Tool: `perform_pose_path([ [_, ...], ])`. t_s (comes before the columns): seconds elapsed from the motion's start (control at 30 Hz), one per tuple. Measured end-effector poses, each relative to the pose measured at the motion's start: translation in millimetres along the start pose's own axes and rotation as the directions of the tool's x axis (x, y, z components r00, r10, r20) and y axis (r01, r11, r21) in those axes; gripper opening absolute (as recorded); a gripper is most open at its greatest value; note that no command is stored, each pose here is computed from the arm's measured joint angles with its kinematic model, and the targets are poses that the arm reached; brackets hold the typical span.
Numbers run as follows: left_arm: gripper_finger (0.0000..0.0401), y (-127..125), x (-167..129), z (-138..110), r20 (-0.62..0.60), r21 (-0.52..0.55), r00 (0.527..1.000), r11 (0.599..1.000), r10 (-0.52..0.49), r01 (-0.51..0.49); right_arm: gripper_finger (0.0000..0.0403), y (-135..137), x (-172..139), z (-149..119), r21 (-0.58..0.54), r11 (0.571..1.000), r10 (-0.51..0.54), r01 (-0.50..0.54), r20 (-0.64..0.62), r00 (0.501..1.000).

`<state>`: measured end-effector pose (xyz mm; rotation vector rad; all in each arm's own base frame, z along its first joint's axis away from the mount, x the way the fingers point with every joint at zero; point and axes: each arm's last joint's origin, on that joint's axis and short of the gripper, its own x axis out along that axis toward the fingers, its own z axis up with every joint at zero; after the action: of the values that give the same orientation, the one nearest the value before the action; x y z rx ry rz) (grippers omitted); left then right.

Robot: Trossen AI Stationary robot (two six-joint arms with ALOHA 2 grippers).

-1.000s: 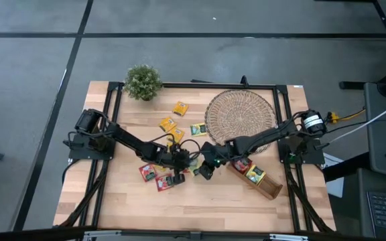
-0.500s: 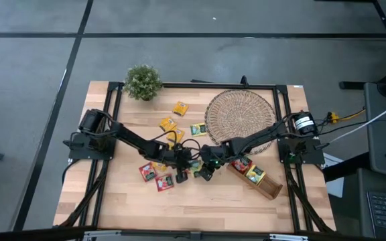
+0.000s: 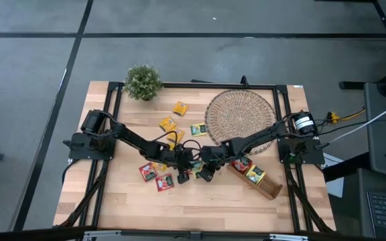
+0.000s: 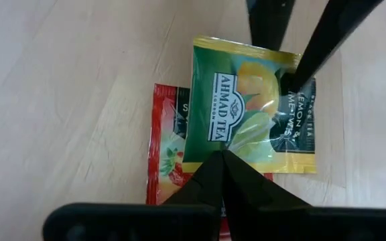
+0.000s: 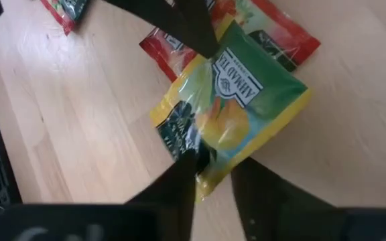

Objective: Pick & Place Tea
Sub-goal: Put the bottom yellow tea bag into the middle slot of the wooden organizer

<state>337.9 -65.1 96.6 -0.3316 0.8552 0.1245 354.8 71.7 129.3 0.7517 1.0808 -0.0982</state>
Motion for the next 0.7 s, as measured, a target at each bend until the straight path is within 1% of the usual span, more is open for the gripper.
perform_pose_path([
  [0.13, 0.0002, -0.2, -1.2, 0.7, 0.002, 0.022, 1.0, 1.0, -0.002, 0.002, 0.0022, 0.1, 0.0, -0.2, -0.004, 1.0, 0.004, -0.004, -0.006, 1.0],
  [0.17, 0.0002, -0.6, -3.2, 1.9, 0.005, 0.028, 1.0, 1.0, -0.003, 0.003, 0.0012, 0.2, 0.0, -0.3, -0.008, 1.0, 0.008, -0.008, -0.01, 1.0],
  [0.37, 0.0023, 0.7, -13.7, 5.6, -0.01, 0.082, 1.0, 0.997, 0.006, -0.006, 0.0009, 0.7, -0.7, 0.3, -0.014, 1.0, 0.01, -0.01, -0.009, 1.0],
  [0.53, 0.0051, 1.3, -37.9, 11.1, -0.028, 0.137, 0.999, 0.99, 0.033, -0.029, 0.0007, 6.2, -3.9, 2.4, -0.036, 0.999, 0.011, -0.013, -0.035, 0.999],
  [0.63, 0.0069, -0.7, -56.3, 20.3, 0.013, 0.163, 0.999, 0.986, 0.035, -0.036, 0.0005, 12.0, -8.7, 7.4, -0.081, 0.997, -0.004, 0.0, -0.045, 0.999],
  [0.7, 0.008, -1.7, -67.3, 24.3, 0.028, 0.187, 0.999, 0.982, 0.028, -0.032, 0.0004, 18.9, -13.8, 12.6, -0.131, 0.991, -0.013, 0.006, -0.051, 0.999],
])
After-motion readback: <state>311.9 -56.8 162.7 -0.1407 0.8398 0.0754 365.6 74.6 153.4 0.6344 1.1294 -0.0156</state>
